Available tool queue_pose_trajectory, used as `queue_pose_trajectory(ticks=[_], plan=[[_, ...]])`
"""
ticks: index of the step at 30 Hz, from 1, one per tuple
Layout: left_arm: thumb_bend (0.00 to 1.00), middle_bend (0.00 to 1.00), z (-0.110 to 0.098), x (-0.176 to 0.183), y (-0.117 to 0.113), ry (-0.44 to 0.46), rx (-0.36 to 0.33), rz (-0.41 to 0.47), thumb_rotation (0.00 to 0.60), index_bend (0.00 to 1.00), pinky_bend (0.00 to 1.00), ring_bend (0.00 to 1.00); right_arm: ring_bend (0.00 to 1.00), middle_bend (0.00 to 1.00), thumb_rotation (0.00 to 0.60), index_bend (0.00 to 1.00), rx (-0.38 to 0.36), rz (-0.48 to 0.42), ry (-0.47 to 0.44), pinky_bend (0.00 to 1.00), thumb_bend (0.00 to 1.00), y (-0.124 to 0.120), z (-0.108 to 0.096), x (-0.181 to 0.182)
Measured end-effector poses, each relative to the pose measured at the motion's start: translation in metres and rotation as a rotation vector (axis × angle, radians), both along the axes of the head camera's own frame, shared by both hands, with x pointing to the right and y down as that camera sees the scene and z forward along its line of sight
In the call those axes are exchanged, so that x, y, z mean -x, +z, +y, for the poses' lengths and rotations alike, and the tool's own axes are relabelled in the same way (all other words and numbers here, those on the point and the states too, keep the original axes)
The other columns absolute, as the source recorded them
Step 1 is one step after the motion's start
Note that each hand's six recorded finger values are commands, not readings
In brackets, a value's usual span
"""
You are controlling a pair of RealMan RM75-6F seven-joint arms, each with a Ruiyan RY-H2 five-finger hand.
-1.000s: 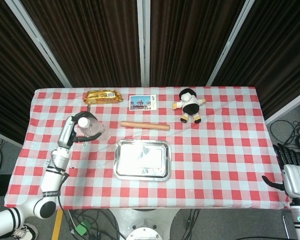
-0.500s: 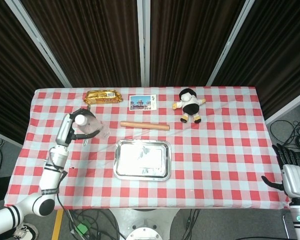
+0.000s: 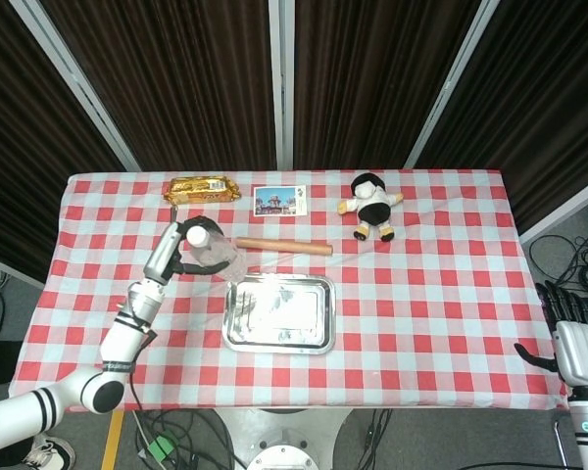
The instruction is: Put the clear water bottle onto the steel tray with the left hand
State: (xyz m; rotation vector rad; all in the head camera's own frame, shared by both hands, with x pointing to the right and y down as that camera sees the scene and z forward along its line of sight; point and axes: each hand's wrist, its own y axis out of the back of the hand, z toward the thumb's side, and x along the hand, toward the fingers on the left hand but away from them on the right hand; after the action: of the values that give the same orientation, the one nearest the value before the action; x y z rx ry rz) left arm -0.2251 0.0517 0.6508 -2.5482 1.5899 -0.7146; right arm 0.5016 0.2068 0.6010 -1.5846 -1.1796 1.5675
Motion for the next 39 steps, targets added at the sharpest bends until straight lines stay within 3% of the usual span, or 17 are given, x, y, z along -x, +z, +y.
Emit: queue_pose_trajectory(ticks=[2, 9, 11, 19, 22, 27, 29, 36, 39], plan=[[0.23, 0.63, -0.002, 0.006, -0.002, -0.004, -0.001, -0.018, 0.6, 0.6, 0.53, 0.5, 0.0, 0.03, 0.6, 0.06, -0.004, -0.002, -0.003, 0.0, 0.1, -0.001, 0.0, 0.0], [0.23, 0.63, -0.039, 0.112, 0.001, -0.176, -0.025, -0.245, 0.6, 0.6, 0.53, 0.5, 0.0, 0.03, 0.6, 0.06, -0.001, -0.006, -0.009, 0.0, 0.1, -0.001, 0.0, 0.002], [0.23, 0.63, -0.04, 0.119, 0.001, -0.187, -0.026, -0.256, 0.6, 0.6, 0.53, 0.5, 0.0, 0.03, 0.6, 0.06, 0.002, -0.001, -0.012, 0.0, 0.1, 0.0, 0.001, 0.003], [0.23, 0.63, -0.012, 0.049, -0.014, -0.079, 0.003, -0.073, 0.6, 0.6, 0.53, 0.5, 0.0, 0.03, 0.6, 0.06, 0.0, -0.007, -0.003, 0.0, 0.1, -0.002, 0.001, 0.0], [0.23, 0.63, -0.011, 0.06, -0.011, -0.1, 0.013, -0.103, 0.6, 0.6, 0.53, 0.5, 0.0, 0.03, 0.6, 0.06, 0.001, -0.01, -0.005, 0.0, 0.1, -0.002, 0.0, 0.0], [0.22, 0.63, -0.023, 0.113, 0.002, -0.164, -0.01, -0.256, 0.6, 0.59, 0.53, 0.5, 0.0, 0.03, 0.6, 0.06, 0.012, -0.005, -0.01, 0.0, 0.1, 0.001, 0.001, 0.002], [0.22, 0.63, -0.024, 0.116, 0.003, -0.158, -0.019, -0.276, 0.6, 0.59, 0.53, 0.5, 0.0, 0.03, 0.6, 0.06, 0.016, -0.001, -0.015, 0.0, 0.1, 0.003, 0.002, 0.003], [0.21, 0.63, 0.007, 0.046, 0.002, -0.007, 0.001, -0.186, 0.6, 0.59, 0.53, 0.5, 0.0, 0.03, 0.6, 0.06, 0.006, -0.006, -0.01, 0.0, 0.1, 0.0, 0.002, 0.002], [0.21, 0.62, 0.013, 0.037, 0.003, -0.001, 0.014, -0.174, 0.6, 0.59, 0.53, 0.5, 0.0, 0.03, 0.6, 0.06, 0.012, -0.008, -0.012, 0.0, 0.1, 0.001, 0.002, 0.003]])
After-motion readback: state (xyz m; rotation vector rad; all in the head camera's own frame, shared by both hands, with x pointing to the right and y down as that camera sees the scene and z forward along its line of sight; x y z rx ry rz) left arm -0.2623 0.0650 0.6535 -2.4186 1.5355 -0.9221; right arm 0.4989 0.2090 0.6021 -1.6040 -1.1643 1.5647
